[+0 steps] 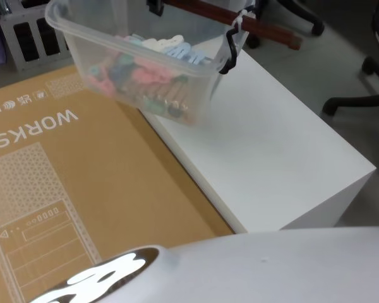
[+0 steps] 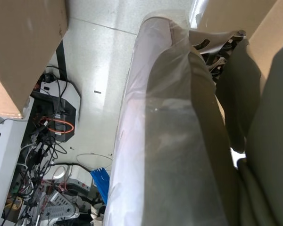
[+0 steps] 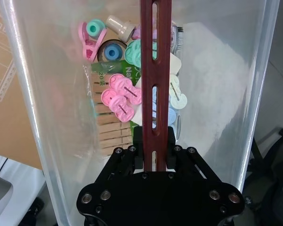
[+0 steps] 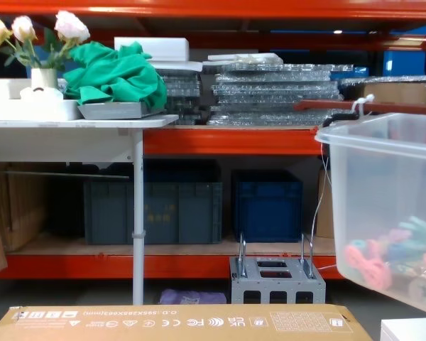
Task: Use one hand to grasp the basket and place it at the designated location.
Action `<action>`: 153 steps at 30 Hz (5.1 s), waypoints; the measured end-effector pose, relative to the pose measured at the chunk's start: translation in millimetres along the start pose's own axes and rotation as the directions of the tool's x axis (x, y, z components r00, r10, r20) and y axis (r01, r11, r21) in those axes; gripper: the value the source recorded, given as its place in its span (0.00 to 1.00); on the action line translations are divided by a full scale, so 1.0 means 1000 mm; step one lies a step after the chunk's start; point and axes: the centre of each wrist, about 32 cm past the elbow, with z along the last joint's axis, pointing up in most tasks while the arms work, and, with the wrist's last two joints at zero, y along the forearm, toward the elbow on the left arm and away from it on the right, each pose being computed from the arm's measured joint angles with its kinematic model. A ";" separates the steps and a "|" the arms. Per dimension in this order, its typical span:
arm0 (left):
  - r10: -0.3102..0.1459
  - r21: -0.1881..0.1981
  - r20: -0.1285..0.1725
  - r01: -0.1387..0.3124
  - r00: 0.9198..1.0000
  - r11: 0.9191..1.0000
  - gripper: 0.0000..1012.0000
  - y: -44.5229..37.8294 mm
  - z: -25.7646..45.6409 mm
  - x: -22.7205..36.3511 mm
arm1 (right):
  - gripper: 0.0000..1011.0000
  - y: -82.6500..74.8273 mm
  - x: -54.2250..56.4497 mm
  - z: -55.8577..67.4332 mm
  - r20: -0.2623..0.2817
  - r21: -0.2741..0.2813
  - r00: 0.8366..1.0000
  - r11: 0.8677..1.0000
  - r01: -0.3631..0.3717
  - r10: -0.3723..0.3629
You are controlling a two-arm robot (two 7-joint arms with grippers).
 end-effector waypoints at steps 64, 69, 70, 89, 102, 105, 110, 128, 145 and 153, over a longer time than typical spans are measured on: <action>0.000 0.000 0.000 0.000 1.000 1.000 0.00 0.0000 0.0000 0.0000 | 0.23 -0.015 0.042 0.071 0.423 0.130 0.902 0.991 0.034 -0.087; 0.000 0.000 0.000 0.000 1.000 1.000 0.00 0.0000 0.0000 0.0000 | 0.23 -0.016 0.044 0.079 0.456 0.134 0.885 0.991 0.030 -0.088; 0.000 0.000 0.000 0.000 1.000 1.000 0.00 0.0000 0.0000 0.0000 | 0.23 -0.016 0.044 0.080 0.463 0.135 0.882 0.991 0.028 -0.088; 0.000 0.000 0.000 0.000 1.000 1.000 0.00 0.0000 0.0000 0.0000 | 0.23 -0.020 0.041 0.108 0.572 0.167 0.814 0.986 0.008 -0.104; 0.000 0.000 0.000 0.000 1.000 1.000 0.00 0.0000 0.0000 0.0000 | 0.23 -0.025 0.039 0.127 0.645 0.172 0.756 0.985 0.006 -0.117; 0.000 0.000 0.000 0.000 1.000 1.000 0.00 0.0000 0.0000 0.0000 | 0.23 -0.025 0.038 0.131 0.662 0.173 0.740 0.985 0.005 -0.120; 0.000 0.000 0.000 0.000 1.000 1.000 0.00 0.0000 0.0000 0.0000 | 0.23 -0.024 0.039 0.140 0.696 0.179 0.707 0.984 -0.005 -0.123; 0.000 0.000 0.000 0.000 1.000 1.000 0.00 0.0000 0.0000 0.0000 | 0.23 -0.015 0.036 0.159 0.749 0.200 0.649 0.979 -0.034 -0.131; 0.000 0.000 0.000 0.000 1.000 1.000 0.00 0.0000 0.0000 0.0000 | 0.23 -0.009 0.024 0.171 0.759 0.193 0.629 0.981 0.025 -0.166; 0.000 0.000 0.000 0.000 1.000 1.000 0.00 0.0000 0.0000 0.0000 | 0.23 -0.001 0.020 0.176 0.761 0.198 0.625 0.980 0.027 -0.171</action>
